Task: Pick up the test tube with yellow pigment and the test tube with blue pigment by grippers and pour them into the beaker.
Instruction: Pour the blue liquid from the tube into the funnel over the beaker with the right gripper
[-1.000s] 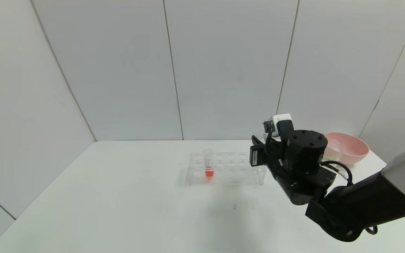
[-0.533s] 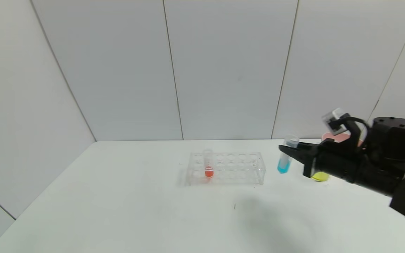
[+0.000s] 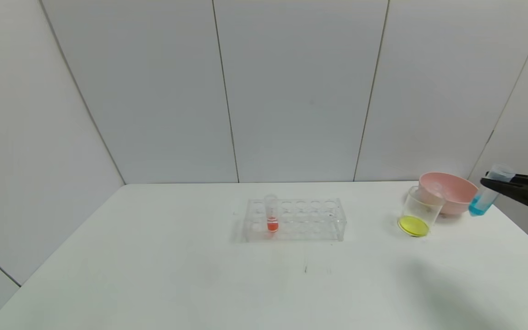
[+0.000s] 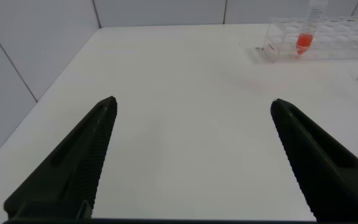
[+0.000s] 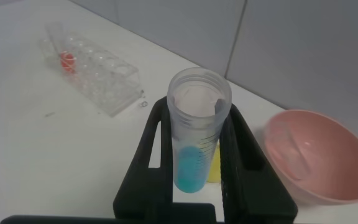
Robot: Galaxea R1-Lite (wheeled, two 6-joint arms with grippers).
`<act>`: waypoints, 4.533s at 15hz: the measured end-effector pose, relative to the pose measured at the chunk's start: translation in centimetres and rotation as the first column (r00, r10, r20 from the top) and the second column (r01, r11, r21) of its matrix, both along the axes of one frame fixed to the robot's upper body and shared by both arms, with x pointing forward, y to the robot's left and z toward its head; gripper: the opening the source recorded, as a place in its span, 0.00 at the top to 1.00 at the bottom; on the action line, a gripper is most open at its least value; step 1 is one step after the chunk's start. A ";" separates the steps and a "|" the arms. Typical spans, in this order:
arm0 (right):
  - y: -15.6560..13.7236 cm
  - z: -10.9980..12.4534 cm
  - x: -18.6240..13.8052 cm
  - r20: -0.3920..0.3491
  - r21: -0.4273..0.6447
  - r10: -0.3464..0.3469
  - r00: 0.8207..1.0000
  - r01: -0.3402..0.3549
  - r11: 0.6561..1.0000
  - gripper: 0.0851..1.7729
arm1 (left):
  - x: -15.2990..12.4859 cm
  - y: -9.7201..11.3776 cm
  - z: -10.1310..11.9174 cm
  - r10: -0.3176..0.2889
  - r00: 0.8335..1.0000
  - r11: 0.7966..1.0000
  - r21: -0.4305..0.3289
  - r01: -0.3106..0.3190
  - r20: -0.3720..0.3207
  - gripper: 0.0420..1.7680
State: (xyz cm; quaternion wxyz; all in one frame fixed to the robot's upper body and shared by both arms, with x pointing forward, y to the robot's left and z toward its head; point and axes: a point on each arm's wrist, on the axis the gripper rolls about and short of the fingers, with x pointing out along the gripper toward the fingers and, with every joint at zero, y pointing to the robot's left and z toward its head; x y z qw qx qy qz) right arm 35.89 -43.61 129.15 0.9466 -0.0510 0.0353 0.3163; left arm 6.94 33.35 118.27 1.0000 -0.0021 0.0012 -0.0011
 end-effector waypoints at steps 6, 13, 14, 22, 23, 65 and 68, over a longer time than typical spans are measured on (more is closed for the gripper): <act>-6.3 0.2 3.4 -0.070 -0.016 -0.085 0.994 0.084 0.996 0.76 | 0.0 0.0 0.0 0.000 1.000 1.000 0.000 0.000 0.000 0.00; -6.1 0.9 5.6 -0.284 -0.200 -0.017 0.959 -0.042 0.979 0.76 | 0.0 0.0 0.0 0.000 1.000 1.000 0.000 0.000 0.000 0.00; -5.7 1.3 6.2 -0.303 -0.231 -0.019 0.953 -0.053 0.972 0.76 | 0.0 0.0 0.0 0.000 1.000 1.000 0.000 0.000 0.000 0.00; -1.5 3.3 9.4 -0.362 -0.520 -0.067 0.930 -0.142 0.843 0.76 | 0.0 0.0 0.0 0.000 1.000 1.000 0.000 0.000 0.000 0.00; -1.0 3.7 9.6 -0.370 -0.536 -0.073 0.926 -0.148 0.831 0.76 | 0.0 0.0 0.0 0.000 1.000 1.000 0.000 0.000 0.000 0.00; 12.5 2.8 13.8 -0.236 -0.960 -0.364 0.901 -0.274 -0.054 0.76 | 0.0 0.0 0.0 0.000 1.000 1.000 0.000 0.000 0.000 0.00; 13.2 2.7 14.2 -0.195 -0.948 -0.370 0.909 -0.271 -0.168 0.76 | 0.0 0.0 0.0 0.000 1.000 1.000 0.000 0.000 0.000 0.00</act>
